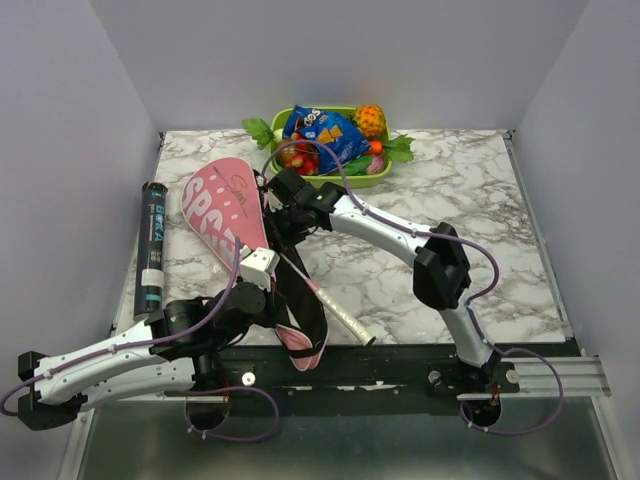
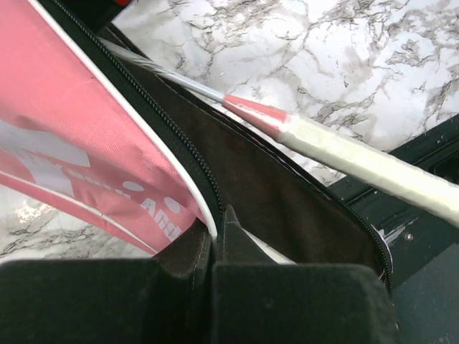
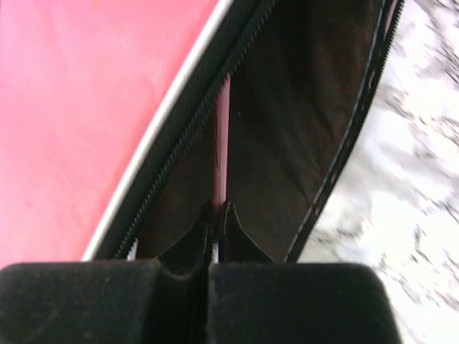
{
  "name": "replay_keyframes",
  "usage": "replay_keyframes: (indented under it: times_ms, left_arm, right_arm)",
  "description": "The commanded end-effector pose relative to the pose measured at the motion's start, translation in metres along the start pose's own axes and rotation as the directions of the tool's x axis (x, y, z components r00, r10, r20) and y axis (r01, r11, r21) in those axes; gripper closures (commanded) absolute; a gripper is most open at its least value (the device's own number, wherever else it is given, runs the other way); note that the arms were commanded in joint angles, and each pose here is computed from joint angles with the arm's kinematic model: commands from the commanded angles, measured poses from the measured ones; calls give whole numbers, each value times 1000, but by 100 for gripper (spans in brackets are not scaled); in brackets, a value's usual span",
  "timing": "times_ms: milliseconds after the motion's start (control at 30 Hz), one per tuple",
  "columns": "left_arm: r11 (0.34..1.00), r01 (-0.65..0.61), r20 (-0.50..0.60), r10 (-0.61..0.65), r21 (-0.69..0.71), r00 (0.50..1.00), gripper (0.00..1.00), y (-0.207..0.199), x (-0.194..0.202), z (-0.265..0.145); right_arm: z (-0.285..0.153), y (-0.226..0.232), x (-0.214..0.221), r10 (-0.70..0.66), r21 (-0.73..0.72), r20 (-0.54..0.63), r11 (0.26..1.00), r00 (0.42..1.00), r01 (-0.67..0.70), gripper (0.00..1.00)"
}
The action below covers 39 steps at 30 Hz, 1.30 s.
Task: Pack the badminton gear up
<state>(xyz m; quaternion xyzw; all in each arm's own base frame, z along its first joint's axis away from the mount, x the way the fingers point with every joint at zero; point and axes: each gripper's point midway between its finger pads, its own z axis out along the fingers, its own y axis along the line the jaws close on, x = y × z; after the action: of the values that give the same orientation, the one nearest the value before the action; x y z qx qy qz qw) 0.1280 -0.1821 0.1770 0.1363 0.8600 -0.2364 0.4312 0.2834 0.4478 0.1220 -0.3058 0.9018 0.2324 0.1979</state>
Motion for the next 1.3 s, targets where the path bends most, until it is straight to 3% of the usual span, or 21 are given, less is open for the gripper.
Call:
replay_keyframes:
  times_ms: [0, 333, 800, 900, 967, 1133, 1267]
  left_arm:
    - [997, 27, 52, -31, 78, 998, 100, -18, -13, 1]
    - [996, 31, 52, -36, 82, 998, 100, -20, -10, 6]
    - [992, 17, 46, -23, 124, 999, 100, -31, -9, 13]
    - [992, 15, 41, -20, 124, 999, 100, -32, -7, 15]
    - [993, 18, 41, -23, 121, 999, 100, -32, -7, 16]
    - [992, 34, 46, -39, 120, 998, 100, -30, -4, 18]
    - [994, 22, 33, -26, 109, 999, 100, -28, 1, 21]
  right_arm:
    - [3, 38, -51, 6, -226, 142, 974, 990, 27, 100]
    - [-11, 53, -19, -56, -366, 107, 926, 993, 92, 100]
    - [33, 70, -24, -35, -531, 78, 844, 996, 72, 94]
    - [35, 67, -19, -20, -539, 54, 841, 998, 46, 85]
    - [38, 54, -5, -2, -524, 16, 852, 1000, 10, 71]
    - [1, 32, -1, 34, -455, 77, 890, 996, 5, 46]
    - [-24, 7, 10, 79, -380, 104, 924, 991, -34, 41]
